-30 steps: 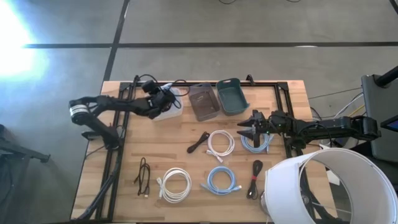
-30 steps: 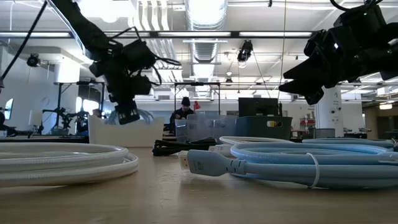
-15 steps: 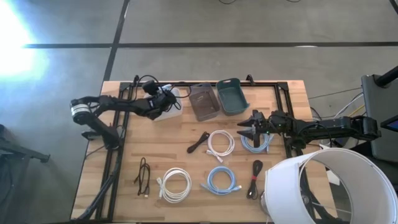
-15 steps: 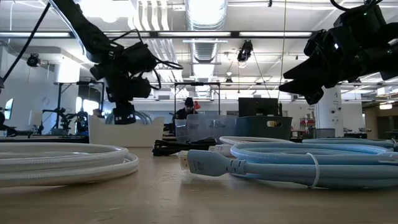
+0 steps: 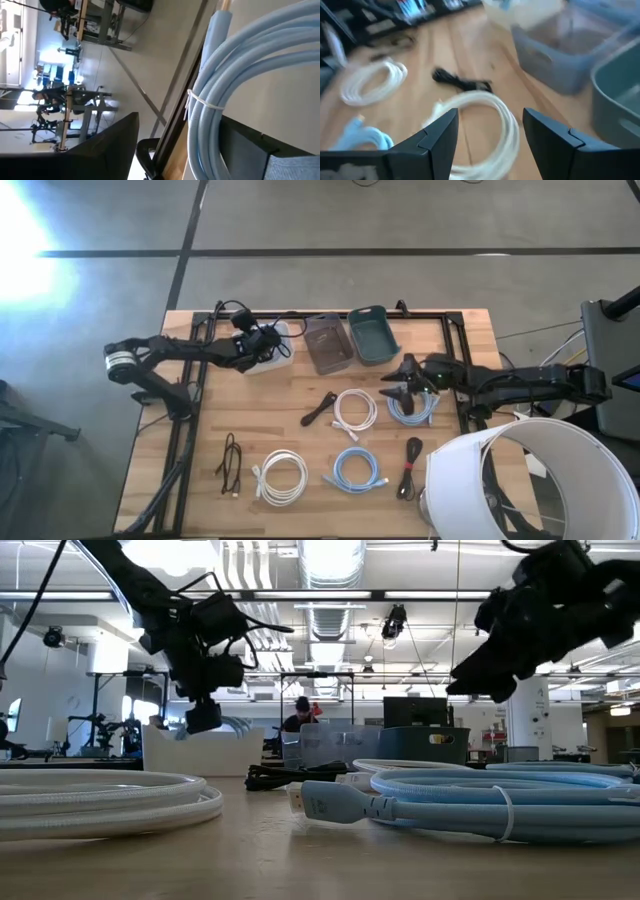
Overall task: Pick & Place USB Port
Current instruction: Put the top left blue USB cable into the white bin
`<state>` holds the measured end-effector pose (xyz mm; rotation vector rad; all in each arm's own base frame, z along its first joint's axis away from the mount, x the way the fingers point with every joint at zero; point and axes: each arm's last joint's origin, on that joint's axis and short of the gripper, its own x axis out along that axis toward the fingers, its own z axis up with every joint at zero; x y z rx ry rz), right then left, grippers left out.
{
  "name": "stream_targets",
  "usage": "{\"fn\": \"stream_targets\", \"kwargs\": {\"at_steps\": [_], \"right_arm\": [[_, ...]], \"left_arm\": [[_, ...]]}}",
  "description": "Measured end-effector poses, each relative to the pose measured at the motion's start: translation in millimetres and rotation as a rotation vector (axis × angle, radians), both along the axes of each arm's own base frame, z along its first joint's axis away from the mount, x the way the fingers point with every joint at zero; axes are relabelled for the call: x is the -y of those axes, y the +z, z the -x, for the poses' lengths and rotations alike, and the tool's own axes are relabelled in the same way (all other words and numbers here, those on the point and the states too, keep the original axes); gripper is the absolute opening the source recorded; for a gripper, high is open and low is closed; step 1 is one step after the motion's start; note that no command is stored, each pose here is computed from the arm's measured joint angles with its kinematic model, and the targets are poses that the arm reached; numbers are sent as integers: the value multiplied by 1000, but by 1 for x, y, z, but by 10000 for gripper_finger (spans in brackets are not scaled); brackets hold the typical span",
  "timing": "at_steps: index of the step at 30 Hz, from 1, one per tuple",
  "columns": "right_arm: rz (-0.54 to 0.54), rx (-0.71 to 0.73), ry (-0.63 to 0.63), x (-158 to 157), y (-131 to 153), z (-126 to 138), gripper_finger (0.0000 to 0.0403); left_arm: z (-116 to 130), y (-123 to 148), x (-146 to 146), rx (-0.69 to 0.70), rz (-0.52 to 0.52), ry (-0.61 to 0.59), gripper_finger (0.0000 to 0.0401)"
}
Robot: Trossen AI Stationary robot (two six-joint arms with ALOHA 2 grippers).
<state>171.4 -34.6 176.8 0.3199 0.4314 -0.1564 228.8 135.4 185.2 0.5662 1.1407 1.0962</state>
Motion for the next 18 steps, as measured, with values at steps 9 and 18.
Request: {"fn": "stream_targets", "kwargs": {"at_steps": [9, 18], "right_arm": [[18, -507, -73, 4, 17, 1, 219], [-12, -740, -69, 6, -9, -8, 219]], "left_arm": [[1, 0, 0, -32, 5, -12, 257], [7, -4, 2, -116, 9, 26, 257]]}}
